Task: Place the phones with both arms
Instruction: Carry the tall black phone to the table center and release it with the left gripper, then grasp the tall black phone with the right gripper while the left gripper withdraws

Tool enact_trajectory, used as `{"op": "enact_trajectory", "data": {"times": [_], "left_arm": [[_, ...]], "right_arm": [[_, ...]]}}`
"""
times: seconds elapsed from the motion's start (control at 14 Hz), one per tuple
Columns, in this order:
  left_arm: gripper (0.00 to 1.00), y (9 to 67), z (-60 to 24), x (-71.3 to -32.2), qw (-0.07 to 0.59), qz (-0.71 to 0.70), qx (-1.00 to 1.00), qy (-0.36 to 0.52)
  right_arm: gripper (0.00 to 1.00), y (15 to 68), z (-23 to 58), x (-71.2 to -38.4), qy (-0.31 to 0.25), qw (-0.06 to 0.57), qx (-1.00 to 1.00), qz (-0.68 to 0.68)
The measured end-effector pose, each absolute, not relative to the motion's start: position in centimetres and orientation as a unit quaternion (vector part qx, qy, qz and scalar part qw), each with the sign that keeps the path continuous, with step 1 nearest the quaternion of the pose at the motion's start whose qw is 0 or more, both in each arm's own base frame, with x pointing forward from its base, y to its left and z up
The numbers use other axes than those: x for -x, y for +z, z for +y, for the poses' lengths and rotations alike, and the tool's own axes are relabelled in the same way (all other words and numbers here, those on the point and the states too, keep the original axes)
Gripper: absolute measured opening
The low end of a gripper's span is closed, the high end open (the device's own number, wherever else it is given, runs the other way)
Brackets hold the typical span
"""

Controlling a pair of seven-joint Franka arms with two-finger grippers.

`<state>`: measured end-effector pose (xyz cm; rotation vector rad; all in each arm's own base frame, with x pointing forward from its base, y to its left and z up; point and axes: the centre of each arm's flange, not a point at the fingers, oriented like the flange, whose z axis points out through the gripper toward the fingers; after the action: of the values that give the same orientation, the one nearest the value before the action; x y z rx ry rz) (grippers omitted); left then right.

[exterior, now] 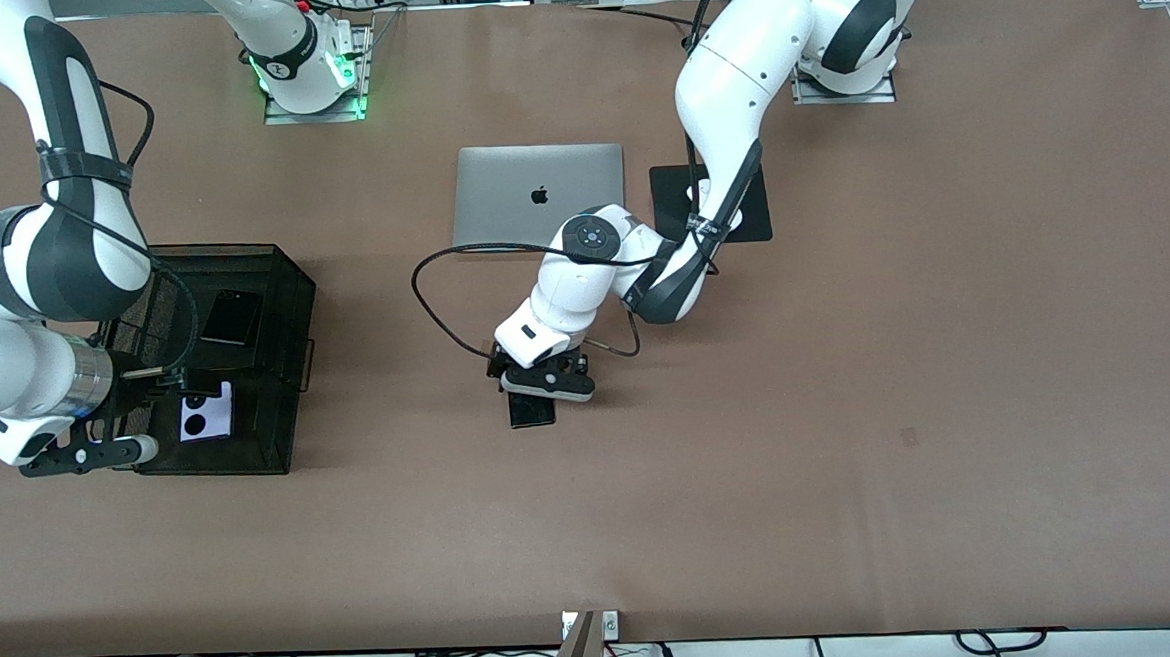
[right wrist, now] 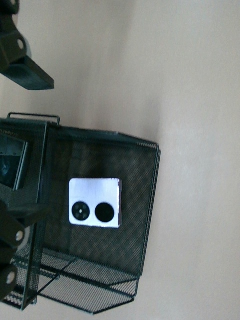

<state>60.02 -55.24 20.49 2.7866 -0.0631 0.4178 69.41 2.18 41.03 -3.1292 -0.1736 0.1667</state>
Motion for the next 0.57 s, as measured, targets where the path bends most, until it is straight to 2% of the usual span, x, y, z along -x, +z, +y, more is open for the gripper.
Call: {"op": "enact_trajectory", "data": {"times": [0.29, 0.57], "left_arm": [[0.88, 23.8, -51.4, -63.7, 0.132, -0.057, -0.98, 0.139], [0.88, 30.4, -45.3, -67.5, 0.116, -0.073, -0.984, 0.113]], "right_arm": [[1.0, 41.3, 7.6, -69.1, 0.049, 0.009, 0.995, -0.091], [1.0, 41.3, 13.0, -68.3, 0.048, 0.029, 0.991, -0.121]]}}
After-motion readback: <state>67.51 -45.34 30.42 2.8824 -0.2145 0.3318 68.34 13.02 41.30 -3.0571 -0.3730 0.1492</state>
